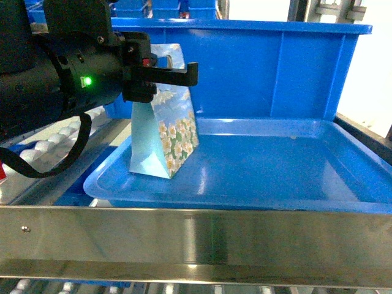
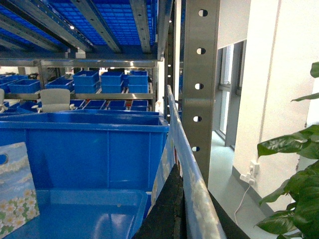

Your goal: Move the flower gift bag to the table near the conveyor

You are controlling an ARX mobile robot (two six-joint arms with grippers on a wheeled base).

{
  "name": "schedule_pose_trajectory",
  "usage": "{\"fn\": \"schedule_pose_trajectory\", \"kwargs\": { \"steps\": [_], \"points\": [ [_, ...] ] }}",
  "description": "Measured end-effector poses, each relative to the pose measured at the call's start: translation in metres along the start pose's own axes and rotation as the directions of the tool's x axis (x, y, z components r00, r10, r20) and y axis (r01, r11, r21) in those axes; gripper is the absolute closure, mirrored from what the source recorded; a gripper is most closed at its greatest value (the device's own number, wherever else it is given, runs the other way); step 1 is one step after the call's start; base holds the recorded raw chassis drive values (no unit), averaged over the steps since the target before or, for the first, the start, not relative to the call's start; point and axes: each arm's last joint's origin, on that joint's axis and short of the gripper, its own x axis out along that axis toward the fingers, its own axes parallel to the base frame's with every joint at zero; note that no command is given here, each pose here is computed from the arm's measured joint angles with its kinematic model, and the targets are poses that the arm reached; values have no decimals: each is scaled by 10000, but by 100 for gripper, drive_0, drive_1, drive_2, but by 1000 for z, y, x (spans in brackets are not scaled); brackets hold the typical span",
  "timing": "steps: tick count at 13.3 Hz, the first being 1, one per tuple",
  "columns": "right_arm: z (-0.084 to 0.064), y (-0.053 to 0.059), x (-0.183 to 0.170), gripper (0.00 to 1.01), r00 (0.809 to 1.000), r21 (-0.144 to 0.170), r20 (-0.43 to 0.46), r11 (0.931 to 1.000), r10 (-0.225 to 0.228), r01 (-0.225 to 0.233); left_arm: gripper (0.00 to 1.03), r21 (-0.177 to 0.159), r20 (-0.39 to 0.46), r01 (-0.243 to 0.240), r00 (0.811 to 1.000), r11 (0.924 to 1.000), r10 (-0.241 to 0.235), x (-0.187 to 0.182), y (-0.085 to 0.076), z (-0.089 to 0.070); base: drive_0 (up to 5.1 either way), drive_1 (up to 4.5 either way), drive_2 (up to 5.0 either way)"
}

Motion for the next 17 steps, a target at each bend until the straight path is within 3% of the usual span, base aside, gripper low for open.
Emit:
{"fn": "schedule_pose_trajectory", "kwargs": {
  "steps": [2,3,5,7,8,12,14,15,17],
  "points": [
    [0,0,0,99,10000,0,0,10000,0,0,101,-150,23,-288,9996,9995,289,0,7,1,0,0,0],
    [0,0,0,99,10000,0,0,10000,0,0,101,-172,161,-689,9975,9975,691,-4,12,4,0,0,0],
    [0,0,0,99,10000,0,0,10000,0,0,101,-320,1028,-1505,9829,9881,1530,-26,23,23,0,0,0],
    [0,0,0,99,10000,0,0,10000,0,0,101,-257,1695,-1958,9656,9803,1973,-42,32,37,0,0,0],
    [0,0,0,99,10000,0,0,10000,0,0,101,-281,2311,-2510,9401,9676,2506,-74,50,44,0,0,0],
    [0,0,0,99,10000,0,0,10000,0,0,101,-251,2567,-3556,9010,9343,3498,-148,81,31,0,0,0],
    [0,0,0,99,10000,0,0,10000,0,0,101,-201,2527,-3897,8890,9207,3818,-175,89,24,0,0,0],
    [0,0,0,99,10000,0,0,10000,0,0,101,-123,2686,-3764,8912,9264,3656,-184,85,24,0,0,0],
    [0,0,0,99,10000,2,7,10000,0,0,101,-76,3169,-3660,8818,9306,3494,-193,82,31,-234,116,116]
  ]
}}
